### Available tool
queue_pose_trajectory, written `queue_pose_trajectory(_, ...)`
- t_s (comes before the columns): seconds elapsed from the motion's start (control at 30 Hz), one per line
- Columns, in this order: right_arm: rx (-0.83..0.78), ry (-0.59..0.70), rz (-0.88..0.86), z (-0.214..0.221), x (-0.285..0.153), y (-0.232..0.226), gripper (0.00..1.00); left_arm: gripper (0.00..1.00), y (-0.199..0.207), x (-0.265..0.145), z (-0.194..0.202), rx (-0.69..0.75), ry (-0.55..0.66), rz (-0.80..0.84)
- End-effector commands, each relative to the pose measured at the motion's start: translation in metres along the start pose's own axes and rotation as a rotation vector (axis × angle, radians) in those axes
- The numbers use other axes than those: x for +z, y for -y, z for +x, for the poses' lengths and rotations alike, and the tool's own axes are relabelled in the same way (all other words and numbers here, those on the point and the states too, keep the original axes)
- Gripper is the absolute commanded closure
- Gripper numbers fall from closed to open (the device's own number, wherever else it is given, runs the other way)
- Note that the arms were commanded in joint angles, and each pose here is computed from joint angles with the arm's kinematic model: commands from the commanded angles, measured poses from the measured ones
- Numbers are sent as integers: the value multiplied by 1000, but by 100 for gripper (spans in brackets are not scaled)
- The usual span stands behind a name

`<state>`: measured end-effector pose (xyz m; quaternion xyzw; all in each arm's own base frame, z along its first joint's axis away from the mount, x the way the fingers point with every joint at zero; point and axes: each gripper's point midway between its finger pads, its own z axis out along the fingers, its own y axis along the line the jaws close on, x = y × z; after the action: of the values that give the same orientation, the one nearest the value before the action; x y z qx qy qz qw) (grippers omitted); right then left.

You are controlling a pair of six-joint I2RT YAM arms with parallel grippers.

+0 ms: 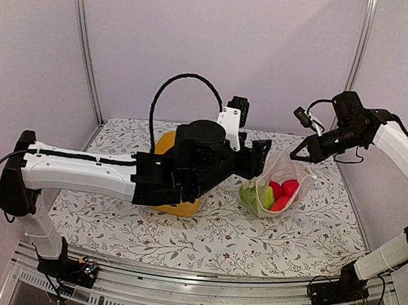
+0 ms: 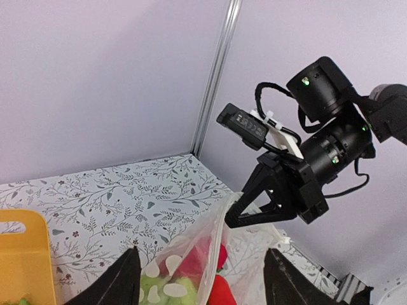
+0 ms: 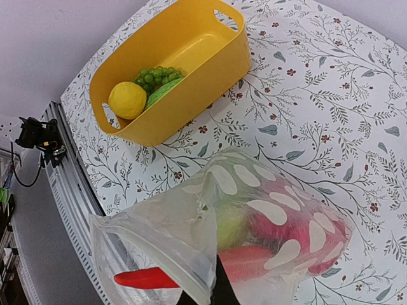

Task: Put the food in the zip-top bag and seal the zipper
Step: Adjust the fake vegetable in the zipper food storage bag, then adjust the zipper food storage bag at the center of the board.

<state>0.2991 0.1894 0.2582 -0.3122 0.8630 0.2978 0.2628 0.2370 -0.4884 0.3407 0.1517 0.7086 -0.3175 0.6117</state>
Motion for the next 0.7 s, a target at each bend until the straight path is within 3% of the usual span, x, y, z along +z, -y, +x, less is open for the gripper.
queue_pose_trajectory(0.0,-25,43,-10,-11,-7,-5,100,40,-22,-1,60,1,-235,-29)
queue_pose_trajectory(0.2,-32,42,-6,-9,-6,-4,100,47,-17,3,123,-126,-467,-9)
queue_pose_trajectory(0.43,-35,20,-7,1,-1,-1,100,53,-14,12,160,-179,-577,1)
queue_pose_trajectory(0.5,-47,12,-10,6,1,-1,100,61,-15,14,164,-194,-588,7)
queue_pose_trajectory(0.57,-53,3,-10,12,4,0,100,77,-17,18,169,-204,-603,18)
queue_pose_trajectory(0.67,-64,-15,1,20,7,2,98,95,-22,25,168,-217,-596,22)
